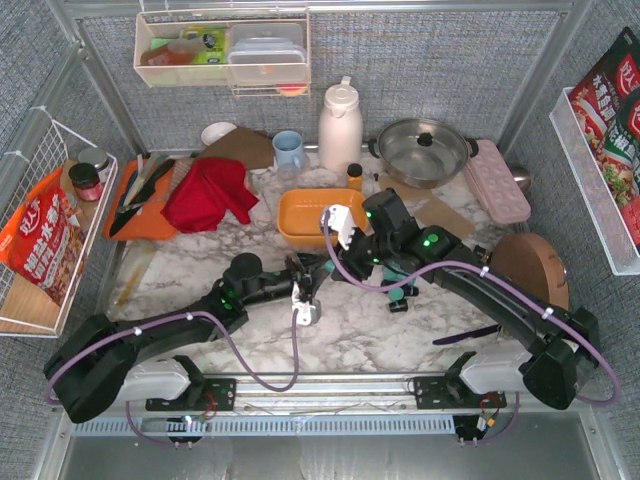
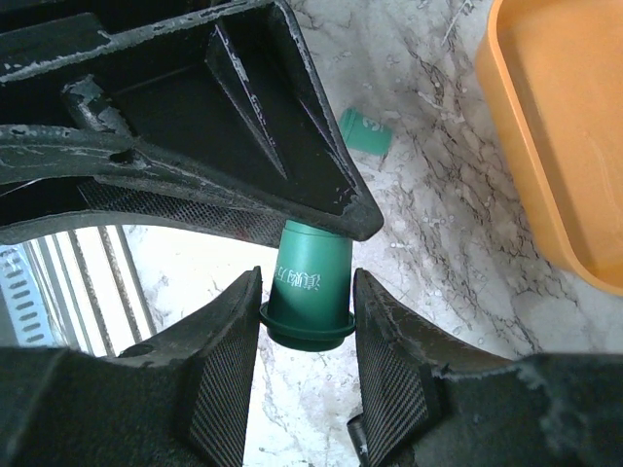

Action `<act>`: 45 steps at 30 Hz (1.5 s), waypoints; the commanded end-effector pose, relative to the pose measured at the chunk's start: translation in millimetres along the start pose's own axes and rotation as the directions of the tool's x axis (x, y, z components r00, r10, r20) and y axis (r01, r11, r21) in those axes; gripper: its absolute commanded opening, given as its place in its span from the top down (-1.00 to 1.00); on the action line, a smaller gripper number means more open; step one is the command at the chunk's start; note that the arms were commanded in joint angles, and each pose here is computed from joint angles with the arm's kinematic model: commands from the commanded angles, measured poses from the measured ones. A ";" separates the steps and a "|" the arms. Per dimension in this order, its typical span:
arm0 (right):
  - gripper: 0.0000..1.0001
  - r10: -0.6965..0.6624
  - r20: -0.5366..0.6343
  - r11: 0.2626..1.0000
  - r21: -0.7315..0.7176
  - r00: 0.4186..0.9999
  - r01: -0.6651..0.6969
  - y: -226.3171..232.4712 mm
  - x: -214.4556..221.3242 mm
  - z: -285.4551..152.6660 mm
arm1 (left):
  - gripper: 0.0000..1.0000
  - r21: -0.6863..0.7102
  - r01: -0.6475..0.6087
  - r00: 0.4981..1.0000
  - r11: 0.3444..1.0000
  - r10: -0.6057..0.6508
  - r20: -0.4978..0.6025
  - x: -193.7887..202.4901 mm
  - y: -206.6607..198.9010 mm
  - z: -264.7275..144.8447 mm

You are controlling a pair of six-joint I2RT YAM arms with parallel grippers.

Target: Mix the coffee capsules in the storage basket

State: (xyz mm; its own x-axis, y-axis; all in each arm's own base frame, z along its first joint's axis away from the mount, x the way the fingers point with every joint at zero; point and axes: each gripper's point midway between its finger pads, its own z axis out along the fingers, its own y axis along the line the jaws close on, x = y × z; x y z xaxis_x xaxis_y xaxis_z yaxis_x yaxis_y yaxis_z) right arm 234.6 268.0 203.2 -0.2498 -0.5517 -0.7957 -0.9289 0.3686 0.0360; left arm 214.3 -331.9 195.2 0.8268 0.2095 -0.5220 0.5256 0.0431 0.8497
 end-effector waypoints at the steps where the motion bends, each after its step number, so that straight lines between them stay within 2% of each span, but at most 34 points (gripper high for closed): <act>1: 0.47 -0.009 0.000 1.000 -0.013 1.000 0.009 1.5 -3.1 0.0 | 0.14 0.006 -0.040 0.999 0.999 0.039 0.035 -8.5 3.6 3.0; 3: 0.47 -0.007 -0.008 1.000 -0.014 1.000 0.007 0.6 -2.0 0.9 | 0.13 0.017 -0.041 0.999 0.999 0.040 0.031 -8.2 2.0 3.4; 7: 0.47 0.001 -0.031 1.000 -0.024 1.000 -0.002 0.6 0.0 3.0 | -0.01 0.037 -0.047 0.999 0.998 0.047 0.008 -5.0 -2.8 2.0; 11: 0.47 0.007 -0.048 0.999 -0.043 0.999 -0.009 2.3 0.5 5.1 | -0.02 0.053 -0.053 0.998 0.997 0.054 -0.013 -2.1 -6.3 -0.5; 17: 0.48 0.008 -0.058 0.998 -0.063 0.998 -0.012 5.6 -0.5 3.6 | 0.09 0.060 -0.061 0.997 0.996 0.063 -0.034 1.4 -7.9 -2.2; 23: 0.46 0.007 -0.059 0.998 -0.064 0.998 -0.011 6.7 -0.8 2.1 | 0.29 0.051 -0.071 0.997 0.996 0.072 -0.027 0.3 -6.4 -0.8; 27: 0.29 0.008 -0.062 0.998 -0.064 0.998 -0.012 6.5 -0.1 2.8 | 0.43 0.038 -0.067 0.998 0.997 0.068 -0.016 -1.8 -5.1 0.1; 30: 0.03 0.009 -0.064 0.998 -0.062 0.998 -0.013 6.2 0.4 2.9 | 0.53 0.042 -0.057 0.998 0.998 0.058 -0.012 -1.9 -6.4 1.5; 36: -0.51 0.010 -0.049 0.999 -0.031 0.999 -0.011 2.2 -2.2 0.8 | 0.59 0.046 -0.044 0.999 0.998 0.045 -0.019 0.3 -8.7 2.2; 39: -0.62 0.004 -0.037 1.000 -0.004 0.999 -0.004 -1.4 -5.4 -3.1 | 0.62 0.038 -0.036 0.999 0.999 0.037 -0.030 2.2 -7.3 2.3; 42: -0.65 0.001 -0.031 0.997 0.081 1.000 0.001 -12.5 -8.0 -12.8 | 0.66 -0.023 -0.001 0.998 1.000 -0.001 -0.067 8.8 -0.1 -0.5; 45: -0.67 -0.011 0.053 0.978 0.209 0.999 0.000 -27.5 -21.5 -29.6 | 0.69 -0.099 0.052 0.990 0.994 -0.064 -0.122 25.8 8.5 -3.3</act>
State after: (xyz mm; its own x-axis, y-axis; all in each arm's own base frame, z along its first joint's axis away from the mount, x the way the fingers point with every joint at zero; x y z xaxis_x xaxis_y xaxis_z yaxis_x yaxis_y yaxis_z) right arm 238.1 257.8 214.8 -0.2587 -0.5780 -0.7740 -0.9140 0.4057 0.0026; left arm 218.0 -329.1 177.6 0.8107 0.2809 -0.5136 0.5311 0.0160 0.8472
